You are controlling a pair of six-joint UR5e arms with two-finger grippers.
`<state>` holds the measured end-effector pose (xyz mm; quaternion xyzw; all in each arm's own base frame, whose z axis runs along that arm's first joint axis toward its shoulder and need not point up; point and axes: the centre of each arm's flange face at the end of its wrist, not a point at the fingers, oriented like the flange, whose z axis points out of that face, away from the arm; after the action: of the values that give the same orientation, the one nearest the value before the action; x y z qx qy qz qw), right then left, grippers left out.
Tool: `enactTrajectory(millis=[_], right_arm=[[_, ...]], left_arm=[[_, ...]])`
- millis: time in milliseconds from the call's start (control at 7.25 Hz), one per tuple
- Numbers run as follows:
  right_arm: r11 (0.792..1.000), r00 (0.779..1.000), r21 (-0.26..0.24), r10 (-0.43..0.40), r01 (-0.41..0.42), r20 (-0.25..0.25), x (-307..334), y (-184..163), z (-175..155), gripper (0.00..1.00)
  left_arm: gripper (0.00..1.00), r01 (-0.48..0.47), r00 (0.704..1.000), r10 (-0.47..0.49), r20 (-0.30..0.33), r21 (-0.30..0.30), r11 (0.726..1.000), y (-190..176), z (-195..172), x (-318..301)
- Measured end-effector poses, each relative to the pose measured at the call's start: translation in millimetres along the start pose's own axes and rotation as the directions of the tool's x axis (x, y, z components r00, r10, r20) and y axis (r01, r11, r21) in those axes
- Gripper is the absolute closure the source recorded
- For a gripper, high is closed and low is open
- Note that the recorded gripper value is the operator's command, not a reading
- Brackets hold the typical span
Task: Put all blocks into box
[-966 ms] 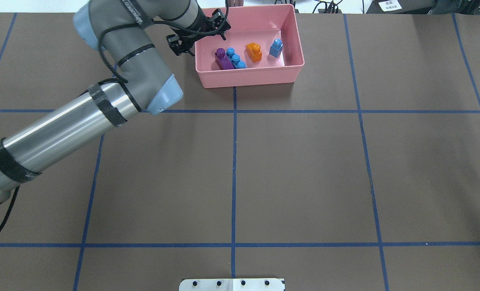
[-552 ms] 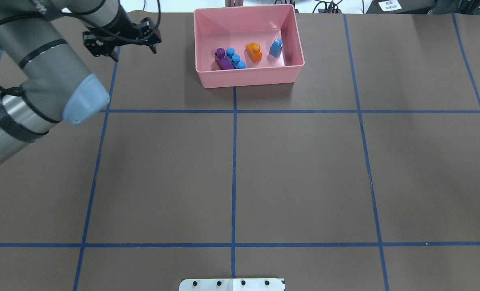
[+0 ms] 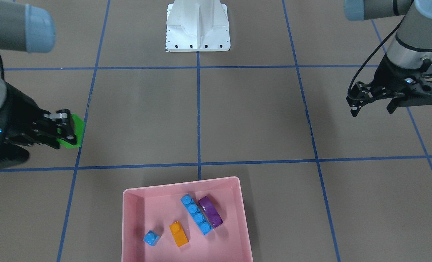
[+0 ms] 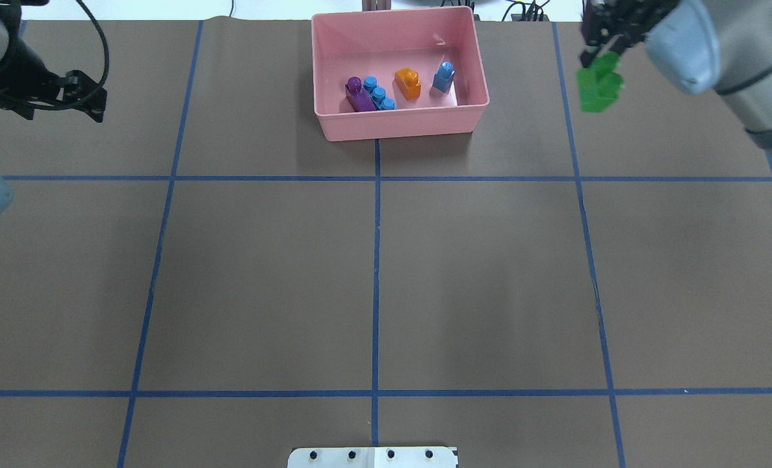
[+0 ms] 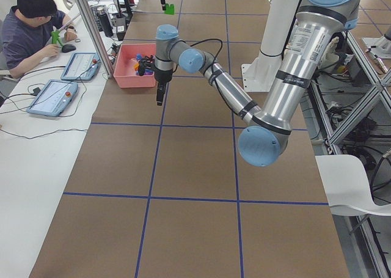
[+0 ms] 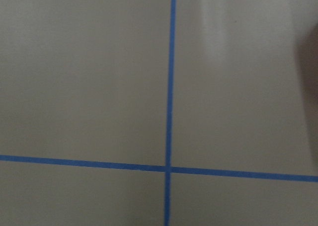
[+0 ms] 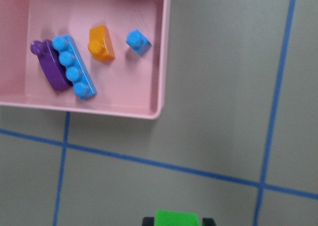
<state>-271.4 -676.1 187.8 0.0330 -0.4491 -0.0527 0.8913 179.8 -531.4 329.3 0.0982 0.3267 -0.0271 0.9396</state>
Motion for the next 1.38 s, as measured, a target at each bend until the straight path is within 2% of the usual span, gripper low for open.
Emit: enactTrajectory(millis=[276, 552, 690, 828, 1103, 1379], right_arm=[[0.993, 1.000, 0.113, 0.020, -0.019, -0.013, -75, -68, 73, 1.00], [0.976, 0.998, 0.217, -0.008, 0.023, -0.069, -104, -91, 126, 1.00], [0.968, 0.994, 0.246, -0.020, 0.045, -0.104, -113, -89, 151, 0.53], [0.964, 0.991, 0.259, -0.027, 0.060, -0.129, -120, -85, 167, 0.01], [0.961, 0.989, 0.269, -0.029, 0.068, -0.145, -122, -83, 174, 0.00], [0.956, 0.986, 0.278, -0.055, 0.097, -0.156, -124, -85, 156, 0.00]], left_arm=[[0.00, -0.045, 0.998, 0.046, 0.036, -0.031, 0.999, 16, 13, -35], [0.00, -0.062, 0.997, 0.064, 0.051, -0.052, 0.997, 24, 23, -51], [0.00, -0.062, 0.996, 0.065, 0.054, -0.055, 0.997, 29, 25, -57], [0.00, -0.058, 0.997, 0.061, 0.055, -0.053, 0.997, 36, 24, -63], [0.00, -0.049, 0.997, 0.052, 0.056, -0.045, 0.998, 37, 22, -70], [0.00, -0.046, 0.997, 0.048, 0.057, -0.035, 0.998, 35, 18, -76]])
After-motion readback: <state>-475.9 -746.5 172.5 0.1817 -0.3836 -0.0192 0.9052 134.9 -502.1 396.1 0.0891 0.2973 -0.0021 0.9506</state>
